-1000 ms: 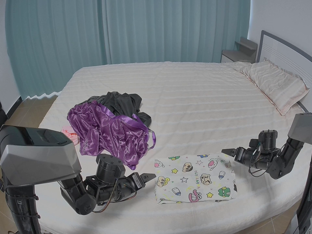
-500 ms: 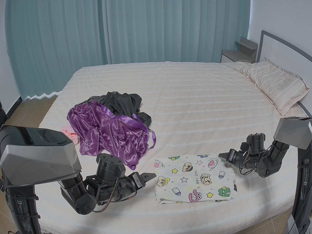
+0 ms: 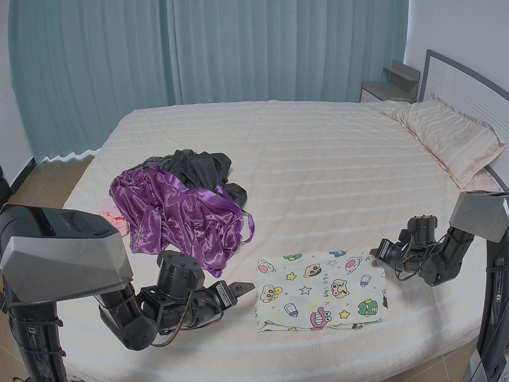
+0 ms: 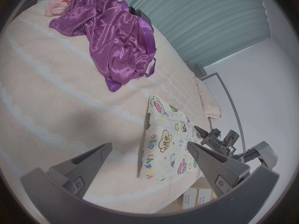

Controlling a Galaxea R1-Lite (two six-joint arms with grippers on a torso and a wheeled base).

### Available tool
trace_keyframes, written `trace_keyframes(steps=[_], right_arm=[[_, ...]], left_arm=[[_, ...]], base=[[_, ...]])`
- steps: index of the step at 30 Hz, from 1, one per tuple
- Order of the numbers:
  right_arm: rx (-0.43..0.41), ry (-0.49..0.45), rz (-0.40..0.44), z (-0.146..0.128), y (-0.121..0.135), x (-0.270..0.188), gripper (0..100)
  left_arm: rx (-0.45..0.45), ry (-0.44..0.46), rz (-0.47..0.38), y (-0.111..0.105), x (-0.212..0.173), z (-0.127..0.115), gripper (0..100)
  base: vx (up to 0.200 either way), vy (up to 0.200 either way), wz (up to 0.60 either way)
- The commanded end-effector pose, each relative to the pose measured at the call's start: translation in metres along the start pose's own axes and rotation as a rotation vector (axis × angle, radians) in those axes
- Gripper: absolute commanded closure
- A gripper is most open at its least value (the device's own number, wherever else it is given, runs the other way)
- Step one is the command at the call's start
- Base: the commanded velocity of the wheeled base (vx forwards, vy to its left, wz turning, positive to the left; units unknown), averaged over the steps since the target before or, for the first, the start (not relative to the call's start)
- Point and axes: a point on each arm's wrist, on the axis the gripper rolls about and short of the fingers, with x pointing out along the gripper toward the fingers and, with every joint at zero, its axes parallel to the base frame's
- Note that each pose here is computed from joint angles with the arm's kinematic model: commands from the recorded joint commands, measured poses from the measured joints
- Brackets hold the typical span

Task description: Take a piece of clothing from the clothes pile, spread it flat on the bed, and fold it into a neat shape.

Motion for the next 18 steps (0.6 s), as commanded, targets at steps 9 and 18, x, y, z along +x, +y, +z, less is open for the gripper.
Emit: trace_keyframes(steps=[9, 18], right_arm=[[-0.007, -0.018, 0.009, 0.004, 0.006, -0.006, 0], [0.0, -0.175, -0.01, 0.038, 0.02, -0.081, 0]], left_arm=[[0.001, -0.009, -0.002, -0.001, -0.002, 0.002, 0], [0.013, -0.239, -0.125, -0.036, -0.055, 0.051, 0]], base=[[0.0, 0.0, 0.0], [0.0, 0.0, 0.0]])
